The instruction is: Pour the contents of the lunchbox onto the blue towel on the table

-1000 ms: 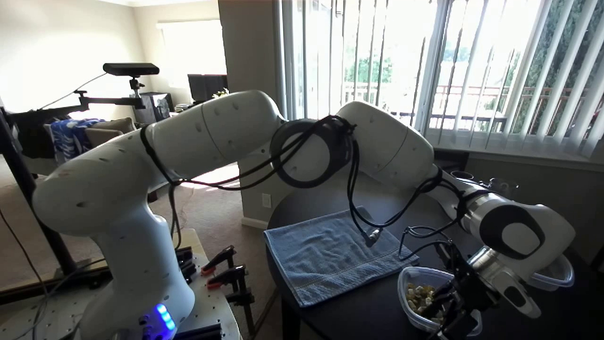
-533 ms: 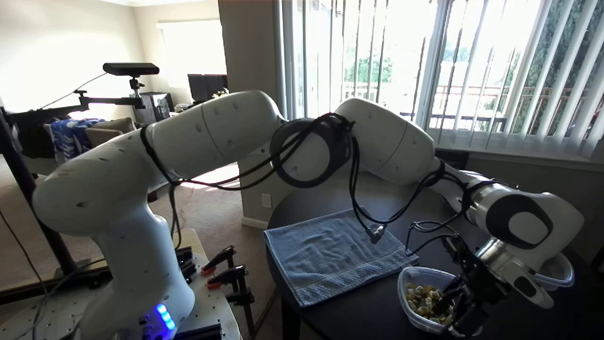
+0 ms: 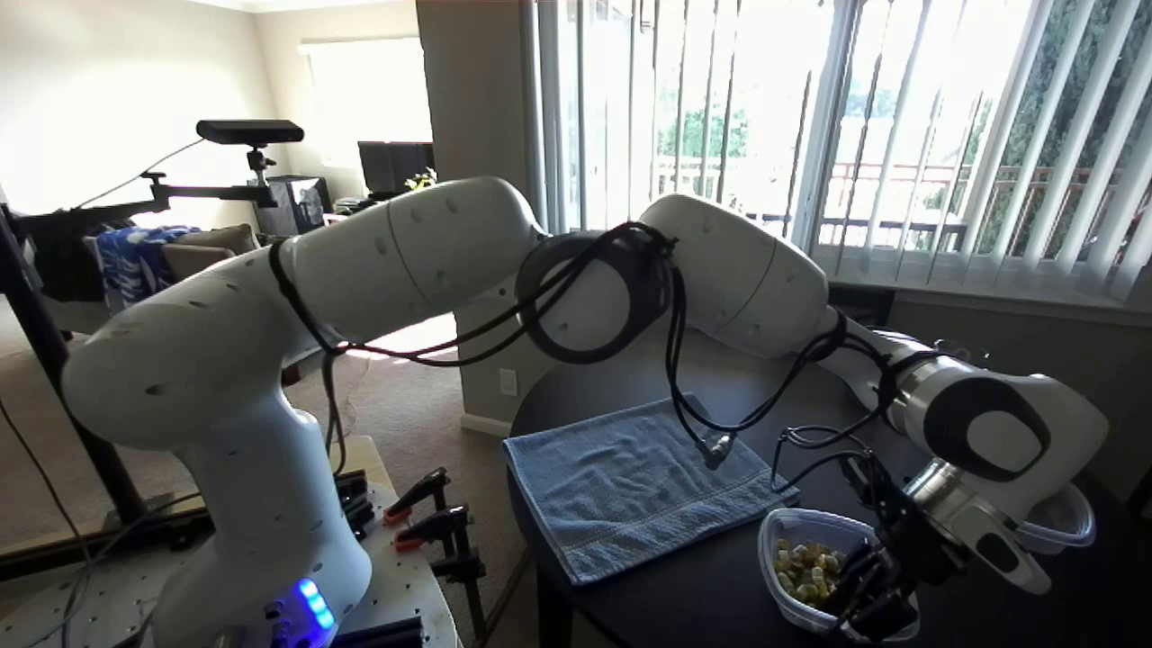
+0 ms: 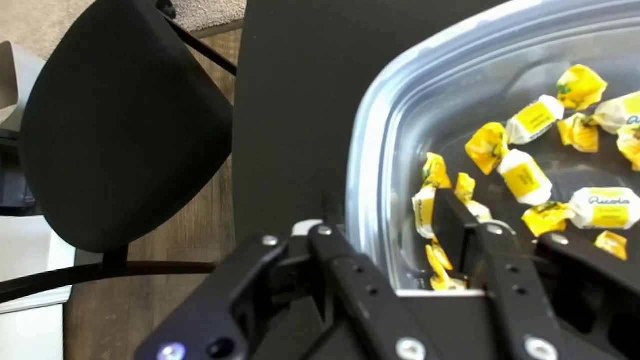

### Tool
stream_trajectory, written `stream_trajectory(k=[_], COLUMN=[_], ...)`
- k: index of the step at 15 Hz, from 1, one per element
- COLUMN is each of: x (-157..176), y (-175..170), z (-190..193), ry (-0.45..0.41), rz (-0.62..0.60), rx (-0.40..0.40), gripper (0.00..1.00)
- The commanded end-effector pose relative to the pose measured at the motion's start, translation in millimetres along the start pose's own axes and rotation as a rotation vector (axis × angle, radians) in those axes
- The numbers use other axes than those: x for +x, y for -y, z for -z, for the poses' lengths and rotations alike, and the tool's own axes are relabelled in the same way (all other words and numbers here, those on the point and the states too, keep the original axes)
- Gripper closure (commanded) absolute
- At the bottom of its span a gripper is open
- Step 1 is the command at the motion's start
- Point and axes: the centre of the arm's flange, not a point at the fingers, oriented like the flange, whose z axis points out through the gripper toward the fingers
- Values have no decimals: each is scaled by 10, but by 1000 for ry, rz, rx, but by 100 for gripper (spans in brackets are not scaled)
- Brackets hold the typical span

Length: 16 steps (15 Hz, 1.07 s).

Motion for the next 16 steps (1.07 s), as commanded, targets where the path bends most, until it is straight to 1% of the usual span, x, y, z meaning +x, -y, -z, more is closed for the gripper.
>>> stream_trajectory(k=[1,4,5,6,8,12,14,16], x=[79,68,52,36,-22,-224,-329,-466], y=[62,45,23,13,-27,-82,-56,-45], z=[-1,56,101,140,288,831,1121,1417], ry=[18,9,0,-8,-45,-164,-227,-296], rz=[-5,-8,-11,-12,-12,9,76,179], rx=[-5,1,5,12,34,64,66,46], gripper=[78,96,93,96,99,99,99,99])
